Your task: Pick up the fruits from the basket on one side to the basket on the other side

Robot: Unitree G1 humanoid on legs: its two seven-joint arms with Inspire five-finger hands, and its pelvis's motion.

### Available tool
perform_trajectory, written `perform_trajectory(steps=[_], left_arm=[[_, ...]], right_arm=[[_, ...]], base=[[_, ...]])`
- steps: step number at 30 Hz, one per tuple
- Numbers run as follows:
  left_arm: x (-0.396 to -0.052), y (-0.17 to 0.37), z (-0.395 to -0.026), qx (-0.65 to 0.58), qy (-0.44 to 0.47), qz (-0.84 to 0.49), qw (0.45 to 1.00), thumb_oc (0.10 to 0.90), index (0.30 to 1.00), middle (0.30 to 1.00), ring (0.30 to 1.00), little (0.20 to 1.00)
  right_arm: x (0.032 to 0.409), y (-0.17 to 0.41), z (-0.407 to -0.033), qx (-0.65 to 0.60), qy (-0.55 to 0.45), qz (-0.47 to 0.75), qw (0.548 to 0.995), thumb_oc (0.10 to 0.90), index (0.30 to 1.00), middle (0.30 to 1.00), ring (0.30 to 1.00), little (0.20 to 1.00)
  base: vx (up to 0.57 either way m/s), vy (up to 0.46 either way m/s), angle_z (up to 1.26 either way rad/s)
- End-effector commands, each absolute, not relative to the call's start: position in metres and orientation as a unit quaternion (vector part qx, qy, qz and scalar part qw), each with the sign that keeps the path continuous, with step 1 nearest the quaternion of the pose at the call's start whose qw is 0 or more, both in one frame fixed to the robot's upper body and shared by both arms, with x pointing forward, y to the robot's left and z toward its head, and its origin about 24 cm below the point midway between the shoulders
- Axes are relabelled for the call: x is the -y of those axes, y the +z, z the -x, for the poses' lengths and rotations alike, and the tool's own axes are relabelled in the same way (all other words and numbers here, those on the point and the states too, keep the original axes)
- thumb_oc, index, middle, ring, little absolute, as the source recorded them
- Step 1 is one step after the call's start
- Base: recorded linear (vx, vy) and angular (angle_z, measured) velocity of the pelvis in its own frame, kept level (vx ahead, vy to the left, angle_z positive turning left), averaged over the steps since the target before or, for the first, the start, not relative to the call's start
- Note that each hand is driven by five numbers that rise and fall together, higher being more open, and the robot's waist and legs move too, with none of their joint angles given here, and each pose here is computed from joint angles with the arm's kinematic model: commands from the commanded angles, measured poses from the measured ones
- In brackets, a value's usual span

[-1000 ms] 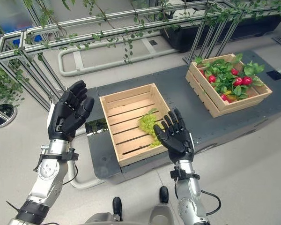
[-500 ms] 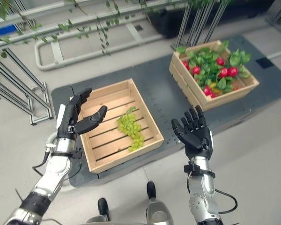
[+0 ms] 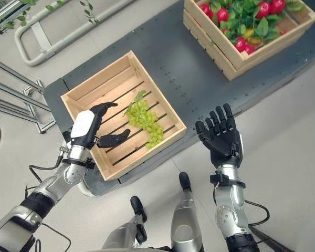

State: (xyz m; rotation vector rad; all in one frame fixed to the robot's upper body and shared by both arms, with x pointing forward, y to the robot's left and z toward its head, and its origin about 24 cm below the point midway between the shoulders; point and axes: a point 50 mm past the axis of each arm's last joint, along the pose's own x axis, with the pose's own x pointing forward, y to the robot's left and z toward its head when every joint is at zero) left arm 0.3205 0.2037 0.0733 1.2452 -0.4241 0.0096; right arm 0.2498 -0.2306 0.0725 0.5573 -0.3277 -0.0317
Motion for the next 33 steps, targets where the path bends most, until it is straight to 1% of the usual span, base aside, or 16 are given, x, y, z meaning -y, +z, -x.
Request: perform_trajectory(steps=[1,3,4,7,12,20,28,31,33], left_arm=[[-0.236,0.131,-0.34,0.242,0.101,-0.642,0.72,0.8,0.9,0.9,0.9,0.9],[-0.239,0.134,-0.345,0.237,0.103,-0.664,0.702,0.8,0.9,0.9,0.9,0.9],[-0.238,0.138,-0.348,0.237,0.106,-0.683,0.683,0.8,0.9,0.9,0.9,0.9],[-0.236,0.145,-0.354,0.242,0.12,-0.7,0.661,0.8,0.9,0.9,0.9,0.9],[-0.234,0.155,-0.362,0.252,0.151,-0.701,0.65,0.8,0.9,0.9,0.9,0.9],[-0.233,0.178,-0.365,0.304,0.242,-0.678,0.624,0.8,0.9,0.9,0.9,0.9],[-0.232,0.183,-0.367,0.297,0.258,-0.686,0.612,0.8,0.9,0.9,0.9,0.9],[-0.227,0.185,-0.368,0.304,0.248,-0.699,0.598,0.8,0.9,0.9,0.9,0.9],[-0.224,0.188,-0.37,0.304,0.241,-0.719,0.577,0.8,0.9,0.9,0.9,0.9]], right_arm=[[0.233,0.124,-0.254,0.289,0.055,-0.241,0.925,0.8,0.9,0.9,0.9,0.9],[0.233,0.127,-0.258,0.296,0.06,-0.242,0.922,0.8,0.9,0.9,0.9,0.9],[0.232,0.129,-0.259,0.3,0.067,-0.236,0.922,0.8,0.9,0.9,0.9,0.9],[0.228,0.134,-0.261,0.303,0.071,-0.235,0.921,0.8,0.9,0.9,0.9,0.9],[0.22,0.138,-0.265,0.307,0.083,-0.24,0.917,0.8,0.9,0.9,0.9,0.9],[0.21,0.14,-0.267,0.312,0.091,-0.26,0.909,0.8,0.9,0.9,0.9,0.9],[0.199,0.144,-0.27,0.312,0.097,-0.27,0.906,0.8,0.9,0.9,0.9,0.9],[0.197,0.144,-0.271,0.312,0.094,-0.276,0.904,0.8,0.9,0.9,0.9,0.9],[0.196,0.144,-0.272,0.311,0.095,-0.278,0.904,0.8,0.9,0.9,0.9,0.9]], base=[[-0.1,0.02,-0.13],[-0.1,0.023,-0.1],[-0.04,0.023,-0.07],[-0.02,0.015,-0.06],[-0.02,-0.007,0.0],[-0.02,-0.042,-0.03],[-0.01,-0.034,0.0],[0.0,-0.042,0.01],[0.01,-0.032,0.01]])
